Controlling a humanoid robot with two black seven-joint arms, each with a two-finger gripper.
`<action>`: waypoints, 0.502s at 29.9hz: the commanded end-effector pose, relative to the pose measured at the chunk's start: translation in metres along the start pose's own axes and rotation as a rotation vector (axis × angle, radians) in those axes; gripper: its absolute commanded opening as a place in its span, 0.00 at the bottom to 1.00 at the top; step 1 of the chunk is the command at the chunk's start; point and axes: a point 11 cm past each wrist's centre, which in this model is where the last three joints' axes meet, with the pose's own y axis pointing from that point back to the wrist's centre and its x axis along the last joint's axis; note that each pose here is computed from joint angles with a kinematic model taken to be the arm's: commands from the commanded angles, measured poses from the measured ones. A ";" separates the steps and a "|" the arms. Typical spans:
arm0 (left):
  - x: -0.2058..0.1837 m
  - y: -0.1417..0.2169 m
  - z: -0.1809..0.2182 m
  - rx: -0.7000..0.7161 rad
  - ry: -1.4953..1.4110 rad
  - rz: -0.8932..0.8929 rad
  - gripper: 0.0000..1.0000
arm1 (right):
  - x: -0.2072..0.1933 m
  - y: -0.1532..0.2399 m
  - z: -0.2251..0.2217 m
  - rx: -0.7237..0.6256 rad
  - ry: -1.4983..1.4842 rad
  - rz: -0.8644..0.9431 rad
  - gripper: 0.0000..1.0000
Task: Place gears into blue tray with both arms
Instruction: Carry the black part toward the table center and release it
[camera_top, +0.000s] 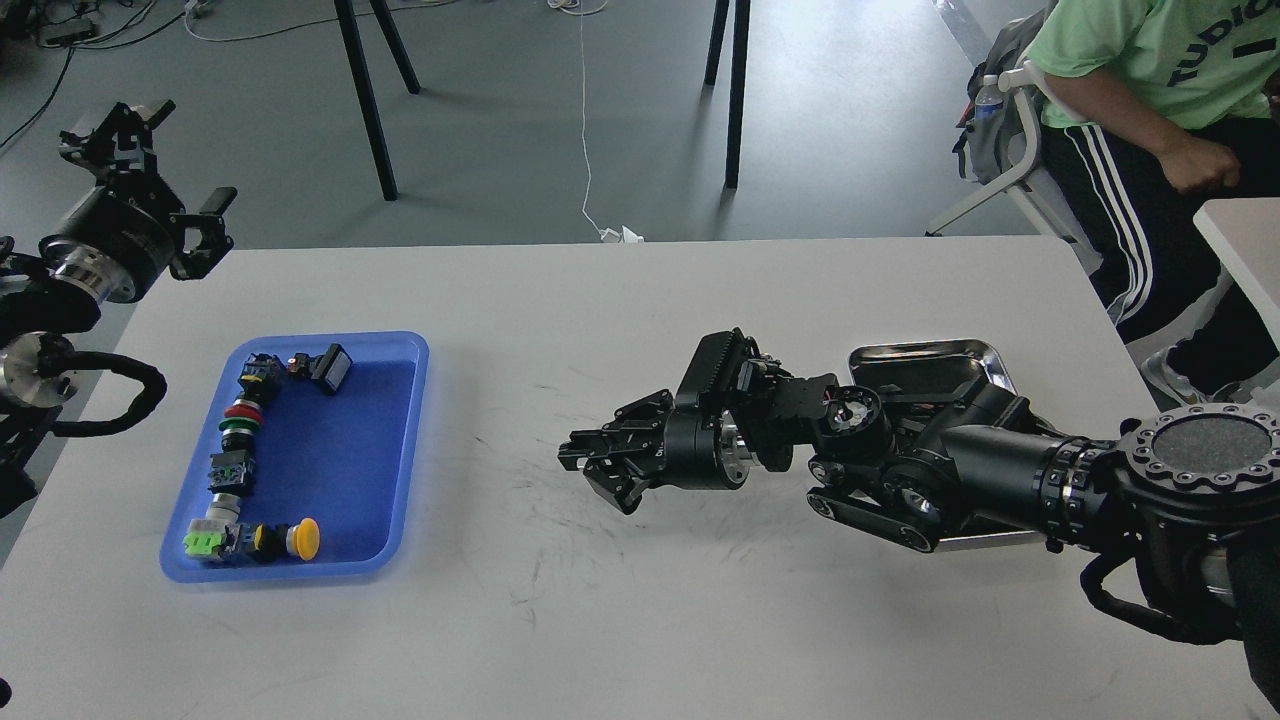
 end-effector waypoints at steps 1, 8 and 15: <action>0.001 0.001 -0.002 0.002 0.001 0.002 0.99 | -0.004 0.000 -0.002 0.005 0.006 -0.012 0.03; 0.002 0.002 -0.001 0.002 -0.001 0.005 0.99 | -0.006 -0.001 -0.004 0.011 -0.018 -0.037 0.39; 0.009 0.005 0.004 -0.003 -0.010 0.015 0.99 | -0.006 -0.001 -0.004 0.012 -0.020 -0.038 0.49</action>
